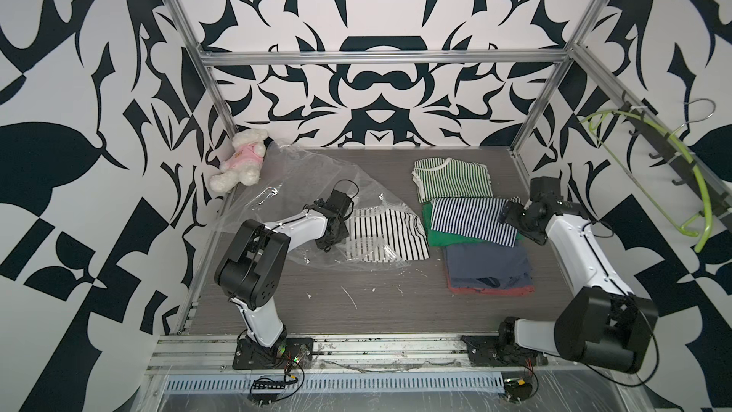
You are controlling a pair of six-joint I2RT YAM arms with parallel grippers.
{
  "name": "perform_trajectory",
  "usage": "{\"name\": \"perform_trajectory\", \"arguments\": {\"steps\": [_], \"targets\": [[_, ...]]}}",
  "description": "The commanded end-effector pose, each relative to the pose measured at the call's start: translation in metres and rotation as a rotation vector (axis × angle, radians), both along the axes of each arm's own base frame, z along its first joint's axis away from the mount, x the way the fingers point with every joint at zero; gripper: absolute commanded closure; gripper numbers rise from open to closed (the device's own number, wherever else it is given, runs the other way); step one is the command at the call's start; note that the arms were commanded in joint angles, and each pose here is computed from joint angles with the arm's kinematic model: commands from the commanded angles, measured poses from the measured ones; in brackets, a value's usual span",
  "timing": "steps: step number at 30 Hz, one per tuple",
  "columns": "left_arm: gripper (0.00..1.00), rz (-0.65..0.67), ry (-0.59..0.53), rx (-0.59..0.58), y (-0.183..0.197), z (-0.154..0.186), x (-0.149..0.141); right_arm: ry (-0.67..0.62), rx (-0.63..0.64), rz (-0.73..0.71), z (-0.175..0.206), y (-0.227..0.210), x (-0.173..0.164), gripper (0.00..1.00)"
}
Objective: Take the tank top out of the vacuum bag
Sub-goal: Take out the tank top from the vacuum bag, then adjust the tank top at the center of the board.
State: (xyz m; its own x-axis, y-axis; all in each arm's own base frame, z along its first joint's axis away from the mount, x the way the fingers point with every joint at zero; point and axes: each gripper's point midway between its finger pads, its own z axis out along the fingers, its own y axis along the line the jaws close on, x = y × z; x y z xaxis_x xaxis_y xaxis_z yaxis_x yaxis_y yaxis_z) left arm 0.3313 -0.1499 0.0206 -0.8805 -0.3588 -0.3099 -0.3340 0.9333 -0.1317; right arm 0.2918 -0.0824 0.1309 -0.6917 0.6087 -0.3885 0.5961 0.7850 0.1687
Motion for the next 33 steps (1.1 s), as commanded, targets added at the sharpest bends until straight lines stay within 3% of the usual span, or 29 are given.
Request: {"name": "perform_trajectory", "arguments": {"steps": [1,4,7,9,12,14,17,22,28,33], "targets": [[1.00,-0.008,0.074,0.018,0.005,-0.019,-0.013,-0.034,0.171,-0.037,-0.005,0.015,-0.005,0.13],[1.00,-0.005,0.075,0.014,0.005,-0.020,-0.014,-0.067,0.271,-0.036,-0.011,0.024,-0.003,0.19],[1.00,-0.005,0.071,0.008,0.004,-0.018,-0.012,-0.095,0.369,-0.049,-0.012,0.031,0.000,0.35],[1.00,-0.005,0.067,0.009,0.004,-0.015,-0.012,-0.112,0.386,-0.045,-0.006,0.034,0.001,0.44],[1.00,-0.004,0.061,0.012,0.005,-0.013,-0.011,-0.133,0.368,-0.035,0.004,0.033,0.000,0.50],[1.00,0.001,0.059,0.010,0.005,-0.012,-0.011,-0.137,0.352,-0.030,0.008,0.033,-0.003,0.50],[1.00,0.007,0.060,0.008,0.005,-0.015,-0.012,-0.136,0.315,-0.032,0.009,0.028,-0.006,0.40],[1.00,0.007,0.068,-0.001,0.003,-0.018,-0.013,-0.096,0.275,-0.059,-0.004,0.016,-0.004,0.37],[1.00,0.001,0.061,-0.005,0.002,-0.015,-0.012,-0.103,0.182,-0.082,-0.013,-0.008,0.015,0.36],[1.00,0.003,0.059,-0.011,0.002,-0.015,-0.013,-0.111,0.180,-0.087,-0.025,-0.017,0.032,0.41]]}}
